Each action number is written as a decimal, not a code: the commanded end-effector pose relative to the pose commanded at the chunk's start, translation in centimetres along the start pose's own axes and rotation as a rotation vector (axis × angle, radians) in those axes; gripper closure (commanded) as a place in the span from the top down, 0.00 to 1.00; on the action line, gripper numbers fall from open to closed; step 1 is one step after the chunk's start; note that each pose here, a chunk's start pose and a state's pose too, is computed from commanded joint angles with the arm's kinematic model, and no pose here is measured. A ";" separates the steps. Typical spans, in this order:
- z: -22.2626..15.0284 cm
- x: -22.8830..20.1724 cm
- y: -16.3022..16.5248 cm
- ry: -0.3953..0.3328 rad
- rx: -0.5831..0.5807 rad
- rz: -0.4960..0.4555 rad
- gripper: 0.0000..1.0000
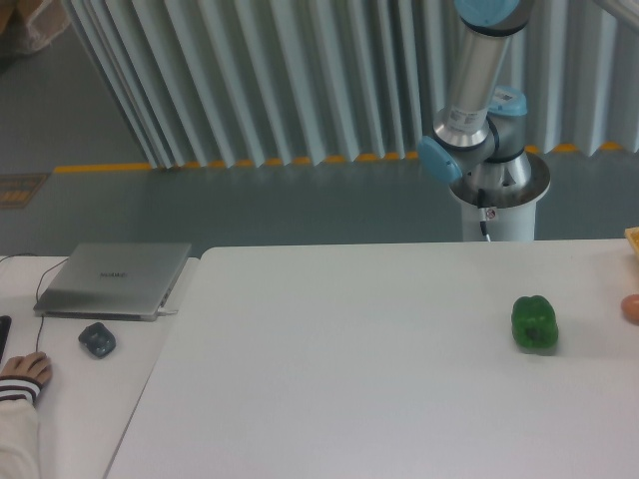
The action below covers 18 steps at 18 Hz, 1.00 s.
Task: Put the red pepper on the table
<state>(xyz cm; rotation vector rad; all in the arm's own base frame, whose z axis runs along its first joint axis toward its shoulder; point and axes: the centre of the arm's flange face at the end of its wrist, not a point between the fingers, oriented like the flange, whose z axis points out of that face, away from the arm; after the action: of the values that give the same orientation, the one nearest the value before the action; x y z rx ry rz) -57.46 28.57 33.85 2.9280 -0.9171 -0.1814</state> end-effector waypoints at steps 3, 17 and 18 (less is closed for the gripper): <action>-4.7 -3.0 -2.2 -0.099 0.011 -0.111 0.00; -2.2 1.3 -4.0 0.092 -0.235 0.011 0.00; -1.3 1.3 -4.0 0.116 -0.263 0.020 0.00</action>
<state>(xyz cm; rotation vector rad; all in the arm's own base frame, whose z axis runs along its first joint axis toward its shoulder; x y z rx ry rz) -53.96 31.15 34.58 2.6566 -0.8352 -0.1194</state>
